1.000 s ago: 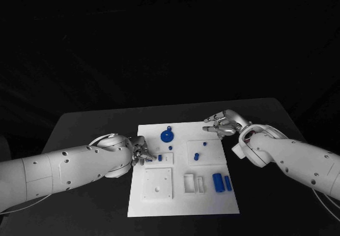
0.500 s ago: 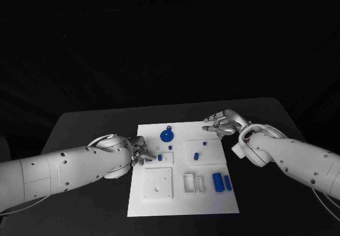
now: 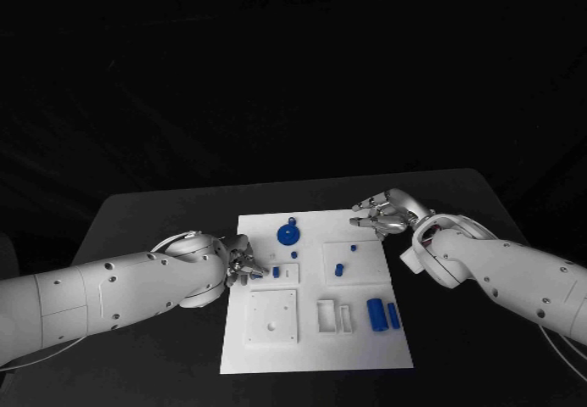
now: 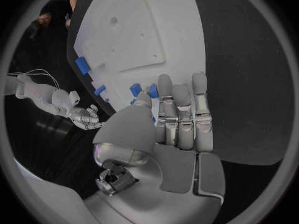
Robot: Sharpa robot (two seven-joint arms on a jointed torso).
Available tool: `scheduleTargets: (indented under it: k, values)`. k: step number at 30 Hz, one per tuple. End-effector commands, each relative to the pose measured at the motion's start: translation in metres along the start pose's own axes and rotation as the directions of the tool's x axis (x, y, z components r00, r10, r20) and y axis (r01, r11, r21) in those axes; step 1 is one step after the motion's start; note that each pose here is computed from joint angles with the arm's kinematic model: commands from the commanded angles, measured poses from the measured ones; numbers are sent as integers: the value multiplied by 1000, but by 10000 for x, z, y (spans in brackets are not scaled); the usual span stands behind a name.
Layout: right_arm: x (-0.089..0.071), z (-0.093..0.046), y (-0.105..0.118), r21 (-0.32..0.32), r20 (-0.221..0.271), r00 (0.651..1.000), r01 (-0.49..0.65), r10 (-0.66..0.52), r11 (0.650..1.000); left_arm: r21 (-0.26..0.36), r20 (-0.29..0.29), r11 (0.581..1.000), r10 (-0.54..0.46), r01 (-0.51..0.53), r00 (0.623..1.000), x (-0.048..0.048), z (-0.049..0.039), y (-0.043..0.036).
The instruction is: Assemble the parts on the task board
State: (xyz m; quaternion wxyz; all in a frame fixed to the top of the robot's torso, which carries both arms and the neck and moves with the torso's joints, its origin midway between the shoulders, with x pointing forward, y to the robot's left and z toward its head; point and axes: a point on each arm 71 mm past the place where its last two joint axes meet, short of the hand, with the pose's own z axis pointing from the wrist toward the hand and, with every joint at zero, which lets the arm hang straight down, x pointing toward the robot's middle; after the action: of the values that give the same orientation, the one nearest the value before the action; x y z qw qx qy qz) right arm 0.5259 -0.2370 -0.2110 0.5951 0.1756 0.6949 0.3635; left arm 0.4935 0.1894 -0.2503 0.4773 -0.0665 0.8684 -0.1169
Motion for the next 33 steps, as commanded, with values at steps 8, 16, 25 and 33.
scheduleTargets:
  k: [8,16,25,33]
  values:
    - [17,1,5,-5,-15,1000,-1,1,1000,-47,-55,998,38,-40,998,78,28,48]
    - [20,1,2,-4,-14,1000,-1,1,1000,-41,-70,999,31,-34,997,95,21,35]
    - [25,0,-2,-4,-15,1000,-2,1,1000,-35,-80,999,33,-36,996,102,18,31]
    - [30,-3,-8,-3,-16,1000,-2,2,1000,-34,-82,999,34,-37,996,101,18,36]
